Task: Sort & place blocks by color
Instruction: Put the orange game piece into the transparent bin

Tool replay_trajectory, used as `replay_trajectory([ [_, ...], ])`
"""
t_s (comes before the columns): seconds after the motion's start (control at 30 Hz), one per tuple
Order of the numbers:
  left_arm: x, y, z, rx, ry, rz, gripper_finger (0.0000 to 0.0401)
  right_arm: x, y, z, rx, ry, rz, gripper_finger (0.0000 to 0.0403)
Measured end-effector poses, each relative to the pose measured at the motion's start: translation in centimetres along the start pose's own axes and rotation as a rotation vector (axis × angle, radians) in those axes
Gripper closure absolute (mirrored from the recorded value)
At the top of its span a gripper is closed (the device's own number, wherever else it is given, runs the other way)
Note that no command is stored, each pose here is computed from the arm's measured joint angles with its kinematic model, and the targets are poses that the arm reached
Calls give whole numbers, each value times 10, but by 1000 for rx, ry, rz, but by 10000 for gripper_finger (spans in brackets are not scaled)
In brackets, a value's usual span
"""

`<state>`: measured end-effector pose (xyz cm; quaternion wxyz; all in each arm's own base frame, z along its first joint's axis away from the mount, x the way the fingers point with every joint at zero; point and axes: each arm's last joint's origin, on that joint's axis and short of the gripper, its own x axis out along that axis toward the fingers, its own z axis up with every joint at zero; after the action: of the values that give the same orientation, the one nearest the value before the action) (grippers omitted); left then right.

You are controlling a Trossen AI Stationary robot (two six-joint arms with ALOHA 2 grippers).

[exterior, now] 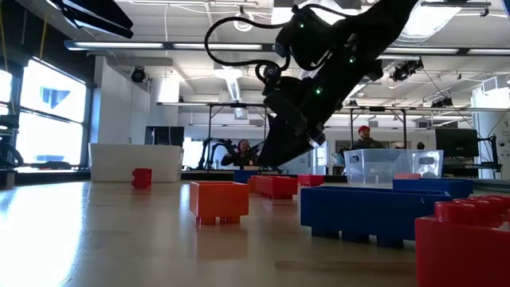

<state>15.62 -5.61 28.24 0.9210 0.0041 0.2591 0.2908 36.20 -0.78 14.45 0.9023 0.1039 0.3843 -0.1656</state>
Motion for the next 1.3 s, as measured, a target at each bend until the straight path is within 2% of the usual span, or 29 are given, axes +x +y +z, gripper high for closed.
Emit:
replay_trajectory([
  [0.27, 10, 9, 4, -27, 17, 72, 200, 12, 1, -6, -2, 20, 13, 182],
  [0.73, 16, 15, 6, -28, 33, 108, 200, 26, -7, -16, 16, 83, -7, 185],
  [0.87, 18, 15, 6, -27, 52, 93, 200, 26, -7, -16, 18, 84, -10, 215],
  [1.03, 20, 17, 6, -36, 62, 97, 200, 25, -8, -15, 23, 83, -9, 290],
  [1.3, 23, 20, 7, -24, 78, 103, 200, 20, -10, -13, 63, 87, -9, 291],
])
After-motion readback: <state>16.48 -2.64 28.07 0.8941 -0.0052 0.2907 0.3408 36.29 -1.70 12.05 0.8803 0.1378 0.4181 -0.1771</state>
